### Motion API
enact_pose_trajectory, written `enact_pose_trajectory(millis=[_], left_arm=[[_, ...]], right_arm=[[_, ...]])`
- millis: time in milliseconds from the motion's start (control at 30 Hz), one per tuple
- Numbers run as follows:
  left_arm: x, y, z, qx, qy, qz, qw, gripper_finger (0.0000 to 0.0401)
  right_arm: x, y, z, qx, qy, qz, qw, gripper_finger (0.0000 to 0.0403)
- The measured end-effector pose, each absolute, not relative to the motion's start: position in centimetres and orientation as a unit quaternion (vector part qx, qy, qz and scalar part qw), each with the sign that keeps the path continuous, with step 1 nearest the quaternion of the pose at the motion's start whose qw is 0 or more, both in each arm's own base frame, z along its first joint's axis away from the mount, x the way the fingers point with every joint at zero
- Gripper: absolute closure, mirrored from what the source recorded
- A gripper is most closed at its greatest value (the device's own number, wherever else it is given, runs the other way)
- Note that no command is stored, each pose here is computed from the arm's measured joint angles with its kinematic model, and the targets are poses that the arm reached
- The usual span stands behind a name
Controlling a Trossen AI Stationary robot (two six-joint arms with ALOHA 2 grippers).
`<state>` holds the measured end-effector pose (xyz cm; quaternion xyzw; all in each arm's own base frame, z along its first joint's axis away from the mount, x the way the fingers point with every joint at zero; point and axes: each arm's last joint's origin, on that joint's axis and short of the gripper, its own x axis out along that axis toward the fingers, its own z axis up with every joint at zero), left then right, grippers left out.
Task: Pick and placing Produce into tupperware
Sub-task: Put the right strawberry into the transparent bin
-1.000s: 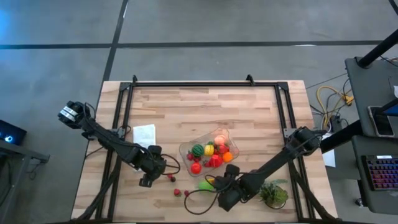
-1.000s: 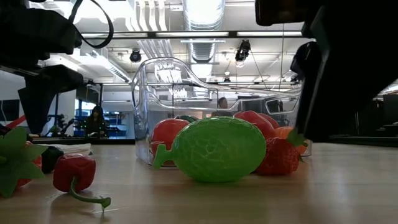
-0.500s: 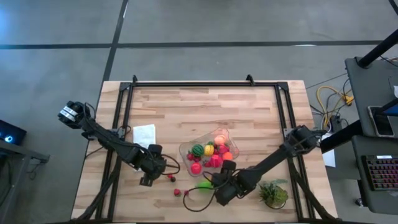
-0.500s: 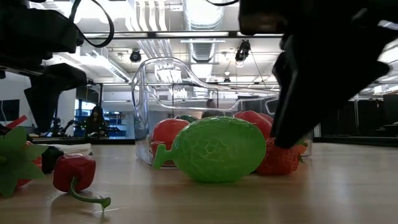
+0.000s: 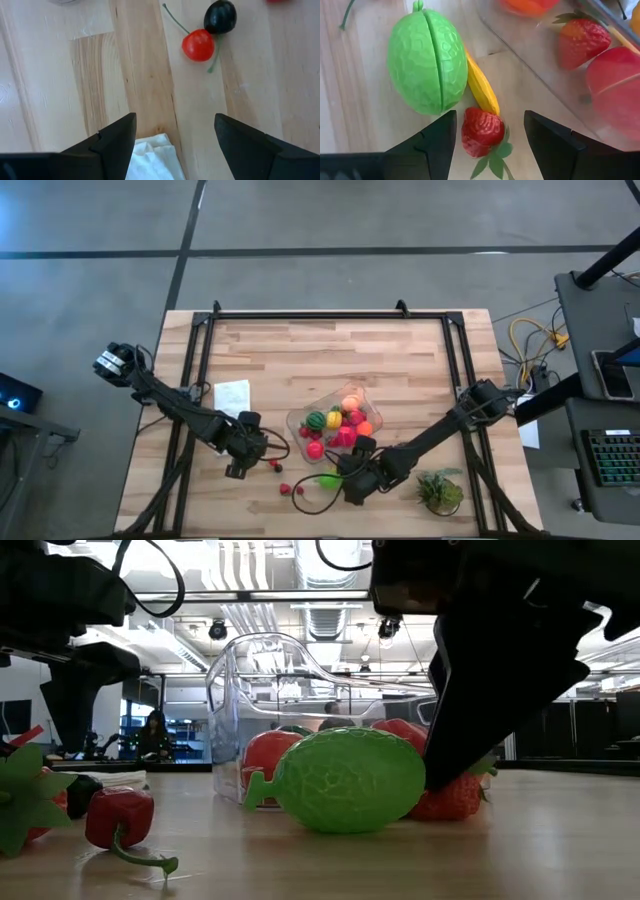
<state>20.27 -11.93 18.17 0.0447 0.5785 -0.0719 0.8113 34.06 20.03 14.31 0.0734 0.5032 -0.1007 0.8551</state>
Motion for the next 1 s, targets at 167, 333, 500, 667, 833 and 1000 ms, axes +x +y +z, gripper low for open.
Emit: enact_pose_trajectory(millis=[167, 333, 500, 667, 833, 1000], left_arm=[[20.3, -11.9, 18.2, 0.046, 0.578, -0.071, 0.812, 0.0147], [20.3, -11.9, 18.2, 0.046, 0.578, -0.07, 0.812, 0.0147], [20.3, -11.9, 18.2, 0.045, 0.578, -0.069, 0.812, 0.0147], [20.4, -11.9, 18.2, 0.044, 0.576, -0.068, 0.813, 0.0147], [20.5, -11.8, 18.2, 0.042, 0.574, -0.066, 0.815, 0.0147], [20.5, -11.8, 18.2, 0.042, 0.574, -0.067, 0.815, 0.0147]], right_arm=[[34.1, 20.1, 14.3, 0.08, 0.503, -0.101, 0.854, 0.0179], [34.0, 20.5, 14.6, 0.095, 0.514, -0.079, 0.849, 0.0179], [33.5, 21.2, 14.3, 0.089, 0.518, -0.071, 0.848, 0.0179], [33.3, 20.9, 13.9, 0.096, 0.519, -0.085, 0.845, 0.0179], [33.1, 20.7, 13.6, 0.099, 0.515, -0.105, 0.845, 0.0179], [33.1, 20.6, 13.5, 0.097, 0.515, -0.107, 0.845, 0.0179]])
